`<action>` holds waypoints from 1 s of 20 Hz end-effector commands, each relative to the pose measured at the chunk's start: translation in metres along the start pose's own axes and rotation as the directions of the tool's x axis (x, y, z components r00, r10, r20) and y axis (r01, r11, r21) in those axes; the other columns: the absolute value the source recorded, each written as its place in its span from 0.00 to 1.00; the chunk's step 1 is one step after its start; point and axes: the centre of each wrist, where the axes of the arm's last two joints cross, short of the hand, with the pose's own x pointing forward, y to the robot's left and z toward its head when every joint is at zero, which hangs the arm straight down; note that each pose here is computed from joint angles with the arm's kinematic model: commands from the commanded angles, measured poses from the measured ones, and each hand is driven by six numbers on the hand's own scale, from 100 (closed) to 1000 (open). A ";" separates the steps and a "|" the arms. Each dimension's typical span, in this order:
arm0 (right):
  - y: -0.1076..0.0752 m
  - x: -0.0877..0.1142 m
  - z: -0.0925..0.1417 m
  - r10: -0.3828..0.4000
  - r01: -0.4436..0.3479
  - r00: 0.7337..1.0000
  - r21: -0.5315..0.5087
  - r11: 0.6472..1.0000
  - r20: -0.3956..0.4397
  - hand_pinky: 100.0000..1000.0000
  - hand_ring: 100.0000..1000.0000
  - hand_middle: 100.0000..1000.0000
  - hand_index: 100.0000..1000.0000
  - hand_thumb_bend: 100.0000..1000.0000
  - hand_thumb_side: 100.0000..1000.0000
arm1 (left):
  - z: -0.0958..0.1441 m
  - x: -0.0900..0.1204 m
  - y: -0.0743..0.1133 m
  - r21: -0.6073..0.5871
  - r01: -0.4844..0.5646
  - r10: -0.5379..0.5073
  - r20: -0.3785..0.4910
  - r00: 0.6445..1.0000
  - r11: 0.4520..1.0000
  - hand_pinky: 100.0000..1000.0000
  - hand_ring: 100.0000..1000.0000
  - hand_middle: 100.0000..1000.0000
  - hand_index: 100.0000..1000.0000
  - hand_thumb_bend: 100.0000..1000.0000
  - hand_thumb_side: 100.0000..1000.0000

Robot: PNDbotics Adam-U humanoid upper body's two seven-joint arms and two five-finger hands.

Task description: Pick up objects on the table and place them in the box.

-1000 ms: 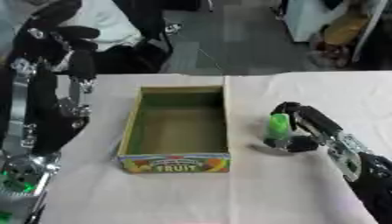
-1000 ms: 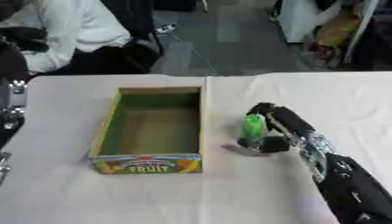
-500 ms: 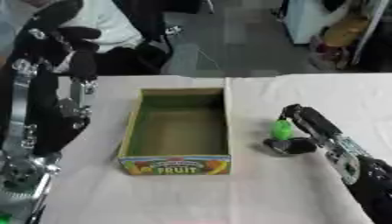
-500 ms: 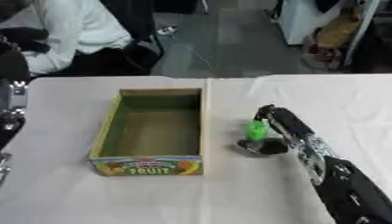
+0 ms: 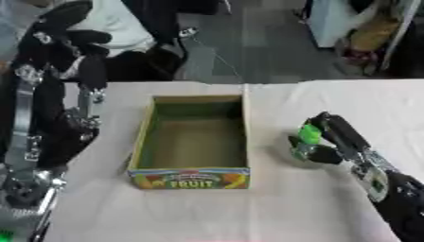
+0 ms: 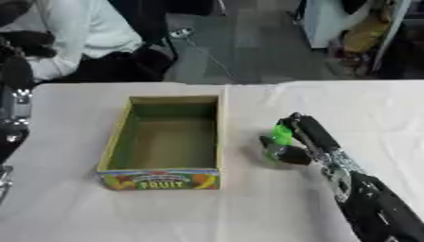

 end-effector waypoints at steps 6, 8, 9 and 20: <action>-0.048 0.011 -0.026 0.070 -0.060 0.996 -0.157 0.986 0.055 0.98 0.00 0.00 0.03 0.00 0.69 | -0.004 0.004 0.004 -0.001 0.007 -0.007 0.022 1.000 1.000 0.61 0.64 0.84 0.88 0.22 0.55; -0.062 0.018 -0.035 0.063 -0.047 0.995 -0.196 0.980 0.073 0.99 0.00 0.00 0.03 0.00 0.69 | -0.003 0.003 0.005 -0.002 0.009 -0.008 0.020 1.000 1.000 0.61 0.64 0.84 0.88 0.22 0.55; -0.069 0.021 -0.040 0.062 -0.042 0.994 -0.213 0.976 0.087 1.00 0.00 0.00 0.03 0.00 0.70 | -0.003 0.003 0.005 -0.003 0.009 -0.009 0.019 1.000 1.000 0.61 0.64 0.84 0.88 0.22 0.55; -0.096 0.070 -0.073 0.010 0.053 0.969 -0.247 0.968 0.247 1.00 0.00 0.00 0.02 0.00 0.71 | -0.010 0.007 0.000 -0.011 -0.021 0.021 0.049 0.999 1.000 0.62 0.64 0.84 0.88 0.23 0.53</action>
